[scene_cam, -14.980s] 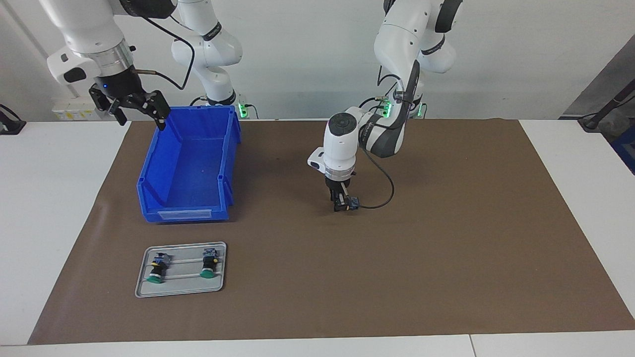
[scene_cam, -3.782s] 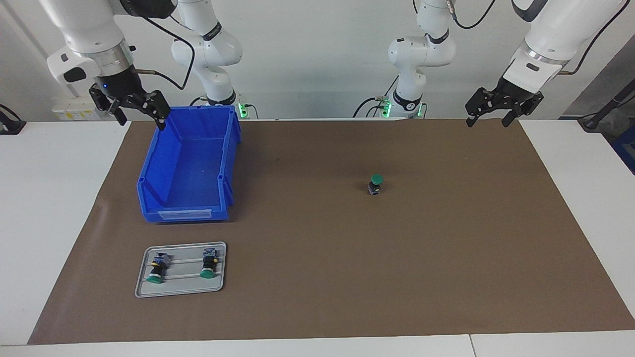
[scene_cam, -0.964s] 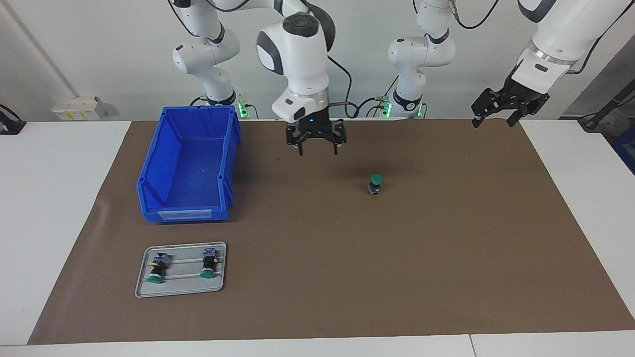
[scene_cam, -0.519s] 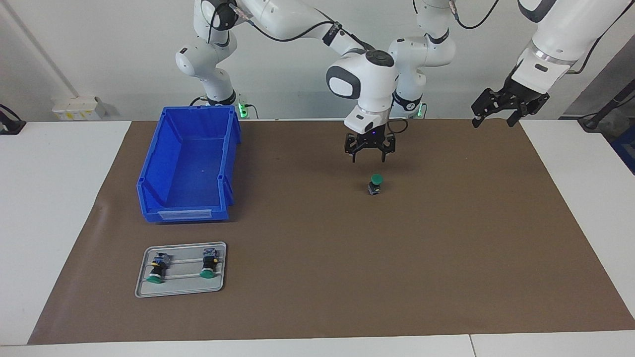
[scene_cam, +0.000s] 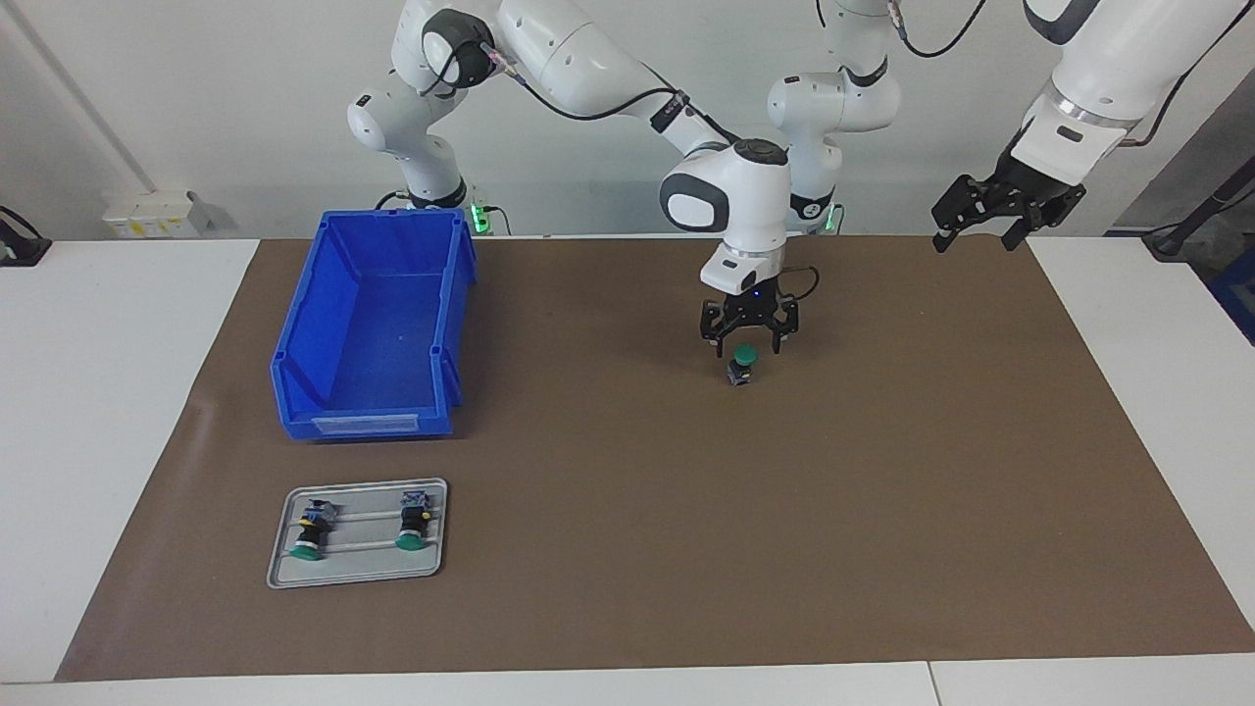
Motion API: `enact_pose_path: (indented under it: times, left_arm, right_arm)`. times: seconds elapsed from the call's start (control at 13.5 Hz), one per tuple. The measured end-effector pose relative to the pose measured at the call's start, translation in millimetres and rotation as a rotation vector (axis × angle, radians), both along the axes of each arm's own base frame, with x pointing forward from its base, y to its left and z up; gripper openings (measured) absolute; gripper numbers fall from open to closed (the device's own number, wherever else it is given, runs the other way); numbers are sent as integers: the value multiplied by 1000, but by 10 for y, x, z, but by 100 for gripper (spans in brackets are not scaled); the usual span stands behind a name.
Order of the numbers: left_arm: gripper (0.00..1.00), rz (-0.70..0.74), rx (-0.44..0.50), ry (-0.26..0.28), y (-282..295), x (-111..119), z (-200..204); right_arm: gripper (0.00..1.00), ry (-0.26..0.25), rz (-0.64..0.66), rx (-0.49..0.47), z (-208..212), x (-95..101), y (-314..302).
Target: Place and press button with both arms
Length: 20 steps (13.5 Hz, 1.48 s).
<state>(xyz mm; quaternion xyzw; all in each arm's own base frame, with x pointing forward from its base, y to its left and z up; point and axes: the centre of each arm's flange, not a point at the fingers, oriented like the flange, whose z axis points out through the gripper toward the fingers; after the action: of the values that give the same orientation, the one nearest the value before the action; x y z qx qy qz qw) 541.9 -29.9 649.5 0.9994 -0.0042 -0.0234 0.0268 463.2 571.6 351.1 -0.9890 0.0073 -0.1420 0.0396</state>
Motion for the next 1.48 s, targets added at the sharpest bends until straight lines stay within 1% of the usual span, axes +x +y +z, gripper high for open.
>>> enact_pose_path:
  times: [0.07,0.15,0.22,0.3,0.37,0.52,0.74,0.82,0.89,0.96,1.04,1.11,1.19,1.41,1.48]
  left_arm:
    - [100,0,0,0,0,0,0]
    - [100,0,0,0,0,0,0]
    - [100,0,0,0,0,0,0]
    - [100,0,0,0,0,0,0]
    - [100,0,0,0,0,0,0]
    - [100,0,0,0,0,0,0]
    - [100,0,0,0,0,0,0]
    - [100,0,0,0,0,0,0]
    - [100,0,0,0,0,0,0]
    - [100,0,0,0,0,0,0]
    - [100,0,0,0,0,0,0]
    - [100,0,0,0,0,0,0]
    - [100,0,0,0,0,0,0]
    - [100,0,0,0,0,0,0]
    - [100,0,0,0,0,0,0]
  right_arm:
    - [96,0,3,-1,-2,-8,7]
    - [89,1,5,-2,-9,-16,11]
    - [89,2,9,-5,-27,-20,10]
    - [85,4,11,-9,-47,-21,4]
    - [84,7,15,-13,-67,-26,2]
    - [78,13,19,-21,-125,-49,1]
    - [69,12,14,-22,-135,-13,-27]
    - [69,11,12,-21,-129,-2,-33]
    - [64,11,12,-20,-127,0,-34]
    - [64,11,12,-20,-126,-1,-33]
    - [57,8,14,-22,-124,1,-33]
    - [44,4,18,-27,-125,2,-34]
    - [41,2,19,-30,-126,2,-36]
    - [41,3,15,-36,-71,17,-31]
    - [41,5,5,-46,12,49,-40]
